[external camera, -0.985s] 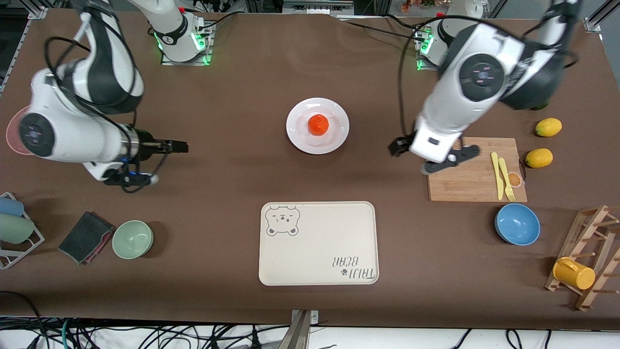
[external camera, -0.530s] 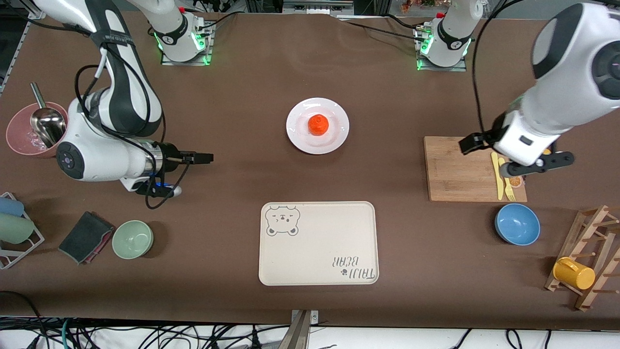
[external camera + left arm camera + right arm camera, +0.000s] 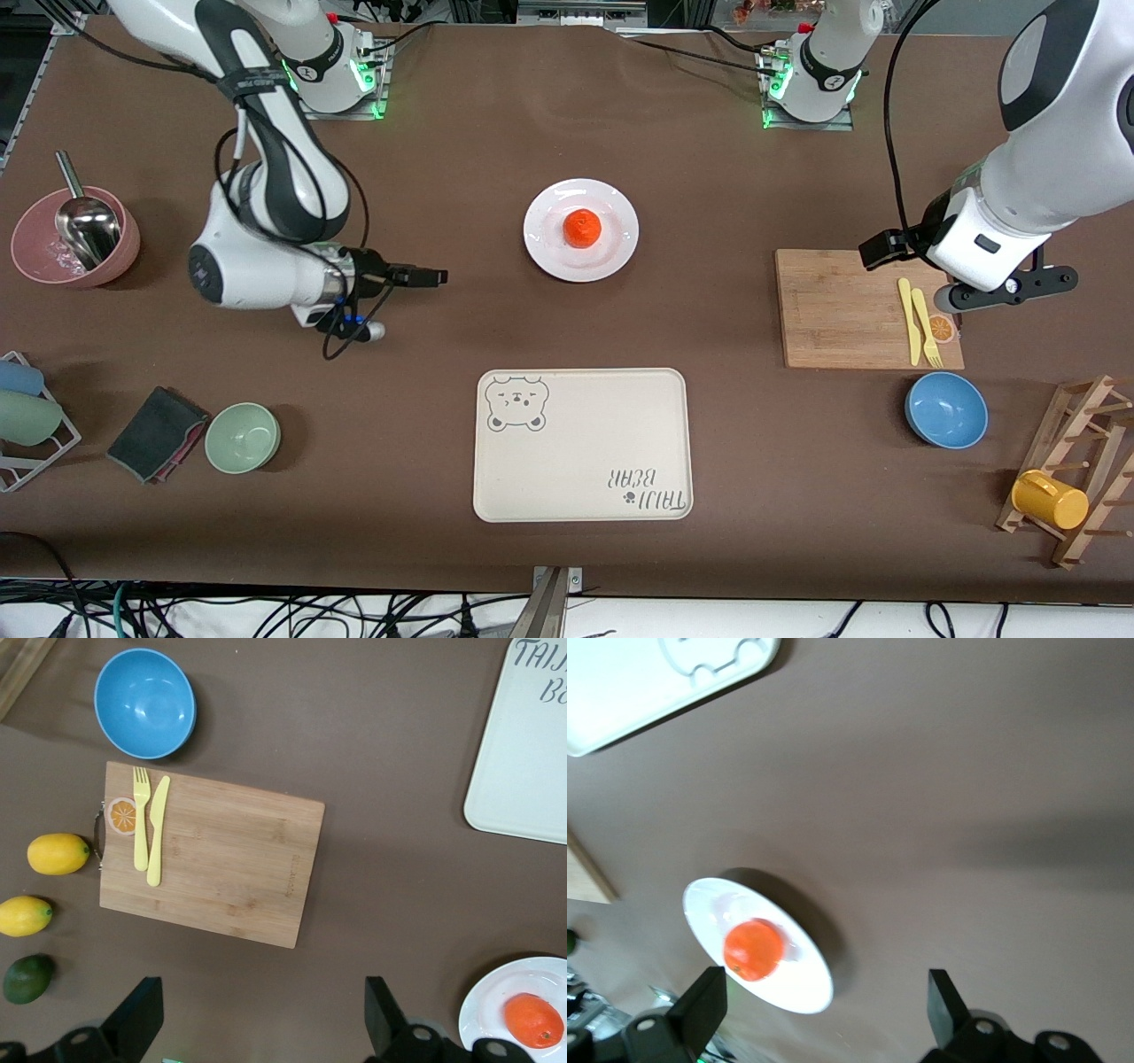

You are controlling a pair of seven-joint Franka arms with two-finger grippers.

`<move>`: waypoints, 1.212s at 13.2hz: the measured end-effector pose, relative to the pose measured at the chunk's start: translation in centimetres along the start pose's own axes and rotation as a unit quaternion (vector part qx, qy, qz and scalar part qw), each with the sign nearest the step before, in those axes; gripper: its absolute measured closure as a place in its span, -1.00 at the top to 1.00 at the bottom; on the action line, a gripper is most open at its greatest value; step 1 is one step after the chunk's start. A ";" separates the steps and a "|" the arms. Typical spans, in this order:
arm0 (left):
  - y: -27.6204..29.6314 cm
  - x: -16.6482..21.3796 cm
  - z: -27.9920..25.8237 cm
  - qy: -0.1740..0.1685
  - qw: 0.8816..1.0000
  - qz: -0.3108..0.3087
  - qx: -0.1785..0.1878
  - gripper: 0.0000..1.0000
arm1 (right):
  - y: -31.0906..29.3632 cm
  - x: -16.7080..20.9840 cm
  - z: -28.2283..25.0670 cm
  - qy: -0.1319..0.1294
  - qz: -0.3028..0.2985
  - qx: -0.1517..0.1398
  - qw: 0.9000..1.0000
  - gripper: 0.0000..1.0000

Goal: Place orange and plate with both arms
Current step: 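Raise the left gripper away while the right gripper reaches the plate rim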

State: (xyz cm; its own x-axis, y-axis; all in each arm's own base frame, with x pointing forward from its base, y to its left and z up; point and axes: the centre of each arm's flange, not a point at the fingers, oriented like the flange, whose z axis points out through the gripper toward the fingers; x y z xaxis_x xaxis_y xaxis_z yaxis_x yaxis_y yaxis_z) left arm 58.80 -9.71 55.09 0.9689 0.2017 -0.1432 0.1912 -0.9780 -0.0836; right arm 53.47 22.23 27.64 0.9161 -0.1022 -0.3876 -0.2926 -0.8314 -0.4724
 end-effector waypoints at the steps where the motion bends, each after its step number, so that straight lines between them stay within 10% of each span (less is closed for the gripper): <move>1: -0.4 -0.2 -0.4 0.001 1.000 0.005 -0.004 0.99 | 0.3 -1.6 1.8 0.011 -0.006 0.016 1.000 1.00; 7: -3.5 -0.4 -1.7 0.012 0.999 0.042 -0.028 1.00 | 1.7 -6.6 9.3 0.037 -0.014 0.095 0.995 1.00; 16: -3.8 -0.1 -1.6 0.021 0.999 0.038 -0.031 1.00 | 2.7 -8.1 18.3 0.042 -0.006 0.135 0.990 0.93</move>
State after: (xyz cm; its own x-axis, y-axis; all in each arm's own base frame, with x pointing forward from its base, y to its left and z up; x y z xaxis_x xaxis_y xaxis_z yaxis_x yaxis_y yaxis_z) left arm 58.24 -6.08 57.00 0.9865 0.1252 -0.1054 0.1246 -0.9921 -0.0121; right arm 40.28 30.83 15.01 0.9363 -0.1468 -0.3190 -0.3333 -0.6578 -0.6755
